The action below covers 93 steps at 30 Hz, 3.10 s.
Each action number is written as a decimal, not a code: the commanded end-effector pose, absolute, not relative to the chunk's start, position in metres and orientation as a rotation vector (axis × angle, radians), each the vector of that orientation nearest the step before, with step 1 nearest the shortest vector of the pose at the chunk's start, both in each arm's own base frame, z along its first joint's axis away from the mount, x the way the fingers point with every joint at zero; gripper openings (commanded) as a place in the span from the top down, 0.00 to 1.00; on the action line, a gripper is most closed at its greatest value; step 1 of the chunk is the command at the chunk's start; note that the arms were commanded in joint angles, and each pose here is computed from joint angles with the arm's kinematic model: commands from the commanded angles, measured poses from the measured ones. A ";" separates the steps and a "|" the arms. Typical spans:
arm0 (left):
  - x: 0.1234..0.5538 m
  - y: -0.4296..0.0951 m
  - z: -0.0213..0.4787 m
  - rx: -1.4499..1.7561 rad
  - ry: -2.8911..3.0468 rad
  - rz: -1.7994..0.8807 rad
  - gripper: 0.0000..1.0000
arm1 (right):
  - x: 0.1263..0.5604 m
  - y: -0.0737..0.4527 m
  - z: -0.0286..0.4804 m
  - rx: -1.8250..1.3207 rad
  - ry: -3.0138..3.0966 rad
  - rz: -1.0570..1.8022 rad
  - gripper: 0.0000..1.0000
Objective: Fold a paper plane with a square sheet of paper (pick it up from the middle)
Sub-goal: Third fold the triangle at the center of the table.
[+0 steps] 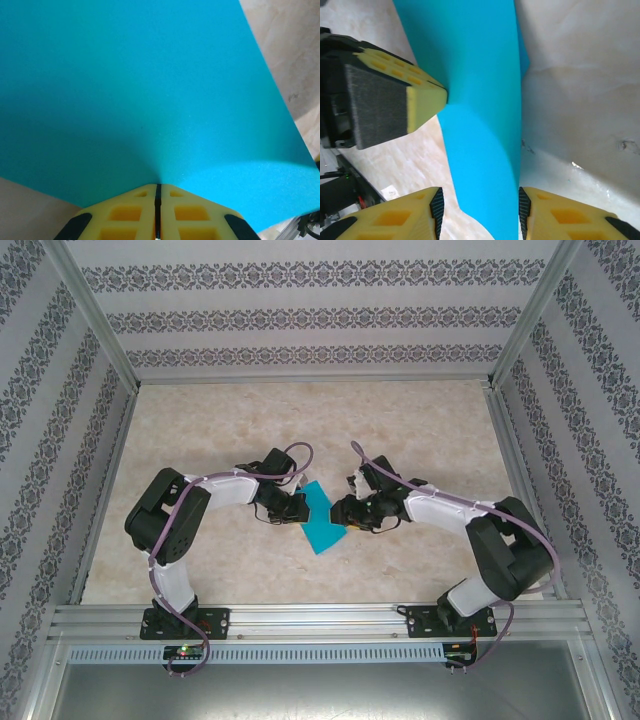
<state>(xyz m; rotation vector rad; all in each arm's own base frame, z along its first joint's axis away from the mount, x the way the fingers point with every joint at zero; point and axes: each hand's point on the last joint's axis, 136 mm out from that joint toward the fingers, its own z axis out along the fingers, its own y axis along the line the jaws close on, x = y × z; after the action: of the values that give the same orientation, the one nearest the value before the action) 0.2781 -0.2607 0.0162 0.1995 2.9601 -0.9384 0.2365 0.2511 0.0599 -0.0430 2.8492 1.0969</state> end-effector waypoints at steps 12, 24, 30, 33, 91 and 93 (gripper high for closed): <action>0.265 -0.247 -0.011 0.204 3.057 -0.822 0.89 | 0.232 0.254 0.064 -0.006 2.828 1.191 0.75; 0.265 -0.248 -0.007 0.214 3.052 -0.832 0.89 | 0.247 0.271 0.066 0.024 2.779 1.286 0.93; 0.266 -0.251 -0.004 0.220 3.042 -0.854 0.89 | 0.255 0.284 0.060 0.028 2.780 1.299 0.95; 0.265 -0.251 -0.003 0.222 3.040 -0.859 0.89 | 0.261 0.289 0.058 0.039 2.775 1.304 0.95; 0.286 -0.237 0.014 0.218 2.991 -0.830 0.89 | 0.258 0.305 0.025 -0.070 2.951 1.110 0.92; 0.286 -0.237 0.013 0.221 2.995 -0.829 0.89 | 0.258 0.306 0.026 -0.075 2.949 1.110 0.91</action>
<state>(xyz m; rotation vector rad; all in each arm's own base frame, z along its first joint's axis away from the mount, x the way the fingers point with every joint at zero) 0.2824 -0.2401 0.0181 0.2012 2.9850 -0.8441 0.2576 0.3008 0.0181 -0.0181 2.9638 1.1236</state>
